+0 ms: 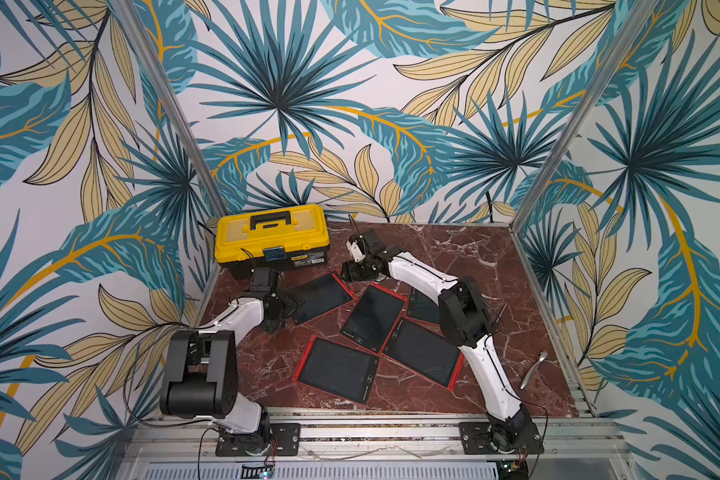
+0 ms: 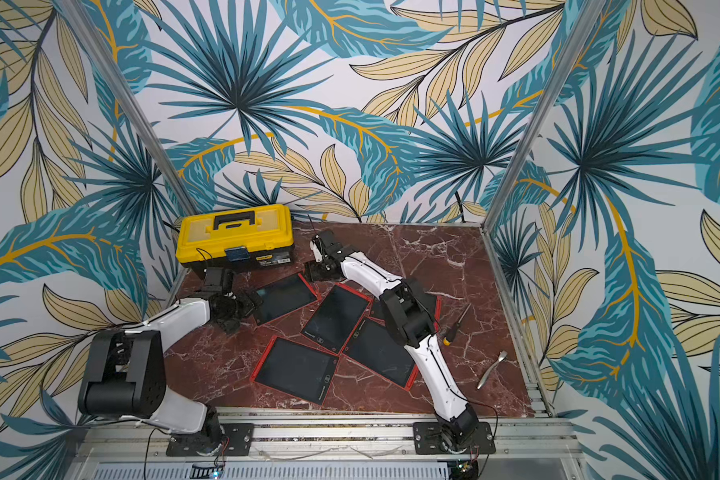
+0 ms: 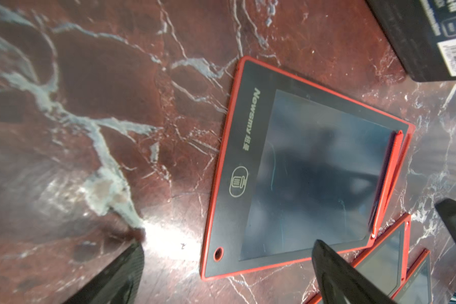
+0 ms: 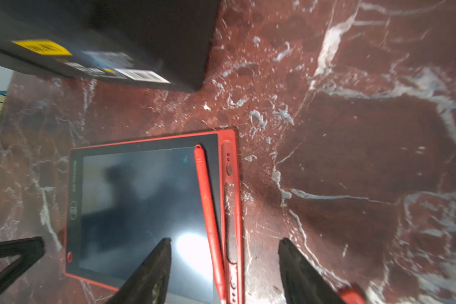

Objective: Place the stylus back onto the writing tablet
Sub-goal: Adjust the writing tablet at the center of the board, then adjust the stylus on the writing tablet.

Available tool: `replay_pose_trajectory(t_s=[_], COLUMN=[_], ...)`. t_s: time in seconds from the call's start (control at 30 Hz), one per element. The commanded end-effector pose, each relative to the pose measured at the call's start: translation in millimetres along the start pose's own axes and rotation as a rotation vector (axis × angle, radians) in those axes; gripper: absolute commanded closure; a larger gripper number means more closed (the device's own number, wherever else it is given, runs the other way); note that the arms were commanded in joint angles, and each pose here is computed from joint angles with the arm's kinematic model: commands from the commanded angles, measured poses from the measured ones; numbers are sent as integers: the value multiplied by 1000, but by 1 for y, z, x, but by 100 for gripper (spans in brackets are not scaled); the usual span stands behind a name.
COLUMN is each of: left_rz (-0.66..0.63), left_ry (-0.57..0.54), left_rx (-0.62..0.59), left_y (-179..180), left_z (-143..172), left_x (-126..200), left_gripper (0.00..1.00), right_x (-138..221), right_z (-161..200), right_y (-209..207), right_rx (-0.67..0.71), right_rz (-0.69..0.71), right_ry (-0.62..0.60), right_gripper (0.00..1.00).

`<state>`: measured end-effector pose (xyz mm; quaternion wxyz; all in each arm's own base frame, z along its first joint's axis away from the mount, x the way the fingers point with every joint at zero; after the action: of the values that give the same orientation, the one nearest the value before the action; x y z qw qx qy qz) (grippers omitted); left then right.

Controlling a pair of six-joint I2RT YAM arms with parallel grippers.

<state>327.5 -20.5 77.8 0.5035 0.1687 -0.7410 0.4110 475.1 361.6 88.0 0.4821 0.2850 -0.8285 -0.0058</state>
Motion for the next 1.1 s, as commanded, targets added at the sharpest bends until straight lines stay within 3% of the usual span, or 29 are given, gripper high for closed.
replay_pose_trajectory(t_s=[0.0, 0.17, 0.47, 1.07], left_rz=[-18, -8, -5, 3], left_ry=[-6, -6, -13, -21], left_rx=[-35, -72, -88, -90], left_y=[7, 3, 2, 1], left_z=[1, 1, 0, 0], left_x=[7, 11, 15, 20], left_gripper=[0, 0, 0, 0], right_x=[-15, -24, -38, -49], right_z=[17, 20, 33, 48], right_y=[-8, -2, 0, -7], right_rx=[-13, -1, 72, 129], right_rz=[28, 10, 98, 209], right_ry=[68, 75, 129, 196], right_gripper=[34, 34, 35, 58])
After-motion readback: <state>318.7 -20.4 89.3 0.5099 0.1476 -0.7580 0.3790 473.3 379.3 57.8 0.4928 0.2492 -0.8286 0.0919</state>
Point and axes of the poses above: each gripper's point midway between its finger pads, its own x axis back along the fingers, its own y axis along the line the jaws close on, z = x × y, the point moved 3 cm from there along x, back along the fingers, and after that the axes turned 5 degrees about x, right-handed, at the moved point
